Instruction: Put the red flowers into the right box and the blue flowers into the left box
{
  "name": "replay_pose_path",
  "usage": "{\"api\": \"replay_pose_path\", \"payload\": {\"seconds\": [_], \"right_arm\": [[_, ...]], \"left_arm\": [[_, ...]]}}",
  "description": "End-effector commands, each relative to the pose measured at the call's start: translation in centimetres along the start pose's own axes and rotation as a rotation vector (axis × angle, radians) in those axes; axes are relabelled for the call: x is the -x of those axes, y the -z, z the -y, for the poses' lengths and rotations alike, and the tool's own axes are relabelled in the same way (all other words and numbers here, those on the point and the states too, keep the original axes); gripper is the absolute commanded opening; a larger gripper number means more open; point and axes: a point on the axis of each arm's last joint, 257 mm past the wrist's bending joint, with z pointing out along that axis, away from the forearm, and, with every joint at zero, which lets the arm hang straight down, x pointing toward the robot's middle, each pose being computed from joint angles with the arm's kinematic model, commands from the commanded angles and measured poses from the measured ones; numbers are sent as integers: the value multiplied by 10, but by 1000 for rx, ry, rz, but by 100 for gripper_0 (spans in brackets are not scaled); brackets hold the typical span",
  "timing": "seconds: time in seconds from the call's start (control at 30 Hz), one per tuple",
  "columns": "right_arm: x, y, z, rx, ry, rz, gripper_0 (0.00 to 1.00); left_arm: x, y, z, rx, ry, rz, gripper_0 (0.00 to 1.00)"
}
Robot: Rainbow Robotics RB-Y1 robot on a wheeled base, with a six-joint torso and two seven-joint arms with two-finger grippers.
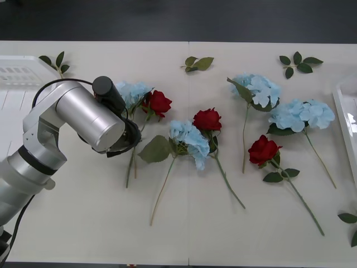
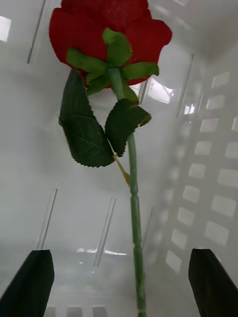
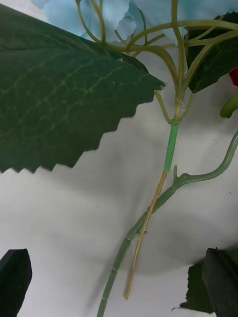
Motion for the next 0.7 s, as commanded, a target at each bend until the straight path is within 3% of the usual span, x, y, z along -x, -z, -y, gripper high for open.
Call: {"api": "replay_pose_path", "payload": {"seconds": [0.03, 0.4, 0.7], "right_arm": [[37, 11, -1, 35, -15, 27, 89], [109, 43, -74, 237, 98, 44, 90], [132, 53, -147, 274, 84, 6, 90]], "left_arm": [[24, 1, 3, -13, -48, 49, 100], [34, -9, 12, -25, -76, 50, 100], [34, -10, 16, -34, -105, 57, 100]]}}
